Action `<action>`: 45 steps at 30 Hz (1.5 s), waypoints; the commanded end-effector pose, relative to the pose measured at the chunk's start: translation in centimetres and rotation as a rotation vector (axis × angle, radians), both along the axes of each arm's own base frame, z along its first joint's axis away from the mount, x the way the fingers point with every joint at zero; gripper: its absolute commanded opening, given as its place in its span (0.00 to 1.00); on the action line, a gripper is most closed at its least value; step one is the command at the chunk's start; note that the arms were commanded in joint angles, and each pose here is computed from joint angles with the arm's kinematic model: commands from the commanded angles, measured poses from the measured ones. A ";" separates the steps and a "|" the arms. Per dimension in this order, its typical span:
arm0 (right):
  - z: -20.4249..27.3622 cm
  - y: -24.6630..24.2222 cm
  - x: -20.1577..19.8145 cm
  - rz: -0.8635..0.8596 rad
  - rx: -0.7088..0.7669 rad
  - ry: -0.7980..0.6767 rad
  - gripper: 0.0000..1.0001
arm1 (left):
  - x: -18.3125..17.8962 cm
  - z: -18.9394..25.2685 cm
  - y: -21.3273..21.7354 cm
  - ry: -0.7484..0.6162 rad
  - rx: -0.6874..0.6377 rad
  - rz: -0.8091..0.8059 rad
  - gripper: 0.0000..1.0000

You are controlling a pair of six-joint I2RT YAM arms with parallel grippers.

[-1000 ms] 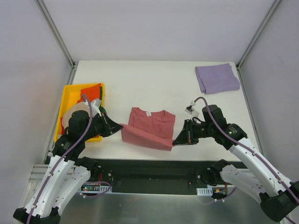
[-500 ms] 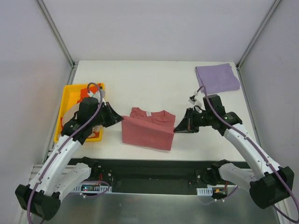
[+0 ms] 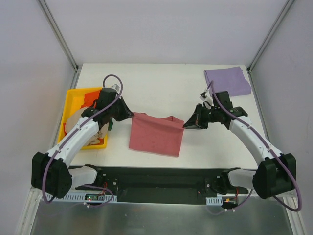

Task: Fold and stack the t-shirts
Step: Fold the long partially folded tshirt into a neat square

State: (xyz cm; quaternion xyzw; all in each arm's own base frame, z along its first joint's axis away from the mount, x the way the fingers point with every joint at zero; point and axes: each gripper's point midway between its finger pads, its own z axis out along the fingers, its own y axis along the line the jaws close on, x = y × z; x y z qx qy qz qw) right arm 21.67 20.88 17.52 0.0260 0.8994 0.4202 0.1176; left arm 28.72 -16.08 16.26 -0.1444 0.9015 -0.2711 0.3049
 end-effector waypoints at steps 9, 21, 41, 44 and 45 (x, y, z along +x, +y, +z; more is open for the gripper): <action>-2.6 -0.3 6.1 -0.054 -0.008 -0.016 0.01 | 6.0 -2.4 -0.3 0.013 0.111 0.016 0.00; -7.0 -0.4 9.9 -0.098 -0.043 0.066 0.00 | 8.7 -6.3 -0.9 0.114 0.143 -0.003 0.00; -0.8 -5.1 8.1 -0.261 -0.246 -0.329 0.96 | 3.6 -2.5 -0.7 0.047 0.035 -0.042 0.99; 0.3 -5.9 7.1 -0.386 -0.177 -0.372 0.96 | 1.6 -1.2 0.6 -0.015 0.034 -0.007 0.99; 0.2 -6.4 6.9 -0.430 -0.164 -0.357 0.96 | 0.9 -0.5 1.0 -0.048 0.029 0.006 0.99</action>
